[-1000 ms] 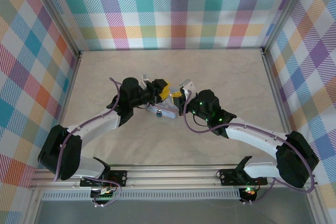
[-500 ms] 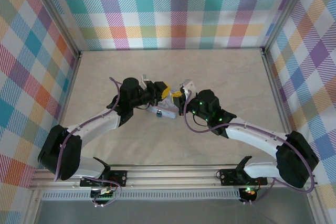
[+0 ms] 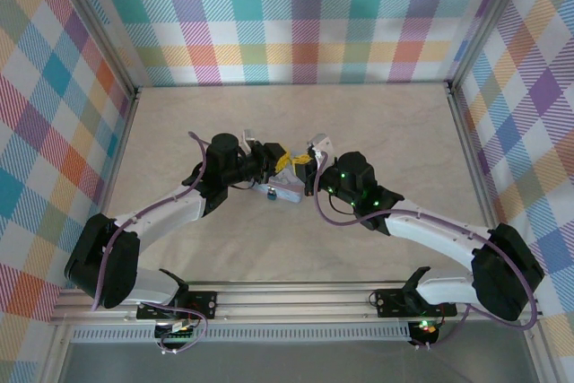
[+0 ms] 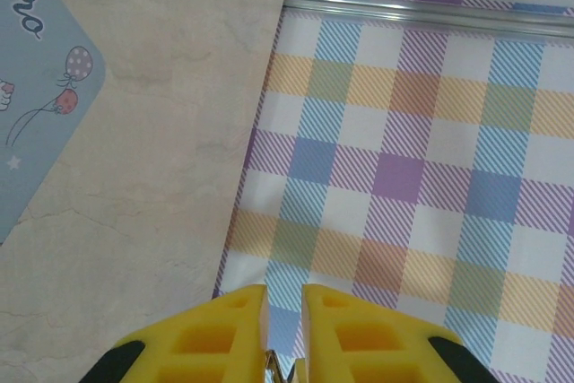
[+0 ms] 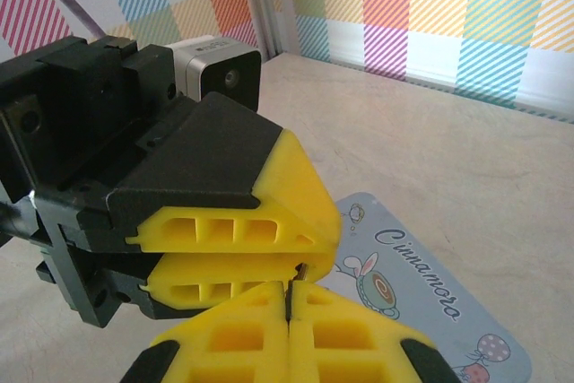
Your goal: Unlock the padlock with the key
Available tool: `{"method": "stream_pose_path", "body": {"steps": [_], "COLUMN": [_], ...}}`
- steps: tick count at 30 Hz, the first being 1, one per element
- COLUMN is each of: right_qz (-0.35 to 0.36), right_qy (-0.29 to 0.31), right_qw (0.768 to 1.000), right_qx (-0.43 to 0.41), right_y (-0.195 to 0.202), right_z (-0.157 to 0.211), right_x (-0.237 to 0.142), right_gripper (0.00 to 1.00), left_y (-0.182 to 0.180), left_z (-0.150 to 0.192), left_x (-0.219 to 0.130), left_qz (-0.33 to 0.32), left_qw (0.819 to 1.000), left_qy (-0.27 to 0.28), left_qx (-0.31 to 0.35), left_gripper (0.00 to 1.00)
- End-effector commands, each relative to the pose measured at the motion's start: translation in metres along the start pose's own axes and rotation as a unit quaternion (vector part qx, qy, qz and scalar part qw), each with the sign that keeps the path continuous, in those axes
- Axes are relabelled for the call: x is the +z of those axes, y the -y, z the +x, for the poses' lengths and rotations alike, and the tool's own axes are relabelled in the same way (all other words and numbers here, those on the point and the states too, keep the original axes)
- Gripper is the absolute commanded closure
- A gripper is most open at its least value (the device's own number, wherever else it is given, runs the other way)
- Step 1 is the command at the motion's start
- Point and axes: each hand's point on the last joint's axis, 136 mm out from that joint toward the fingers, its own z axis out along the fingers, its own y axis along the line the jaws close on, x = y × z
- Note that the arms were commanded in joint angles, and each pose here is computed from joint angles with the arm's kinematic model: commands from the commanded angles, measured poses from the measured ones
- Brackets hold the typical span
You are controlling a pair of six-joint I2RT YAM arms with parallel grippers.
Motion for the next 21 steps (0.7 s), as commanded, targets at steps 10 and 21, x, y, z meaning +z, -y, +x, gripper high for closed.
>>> {"method": "stream_pose_path", "body": {"steps": [10, 21], "right_qz": [-0.006, 0.005], "right_qy": [0.031, 0.034], "right_qw": [0.999, 0.999], "right_qx": [0.009, 0.014], "right_y": [-0.0055, -0.0017], "right_z": [-0.0244, -0.0244], "right_x": [0.0097, 0.0049], "right_gripper": [1.0, 0.99], "left_y": [0.0198, 0.0167], "left_z": [0.0118, 0.0108], "left_x": [-0.0017, -0.0015], "left_qz": [0.023, 0.015], "left_qw": [0.999, 0.999], "left_qy": [-0.018, -0.014], "left_qx": [0.023, 0.031], "left_gripper": [0.84, 1.0]}}
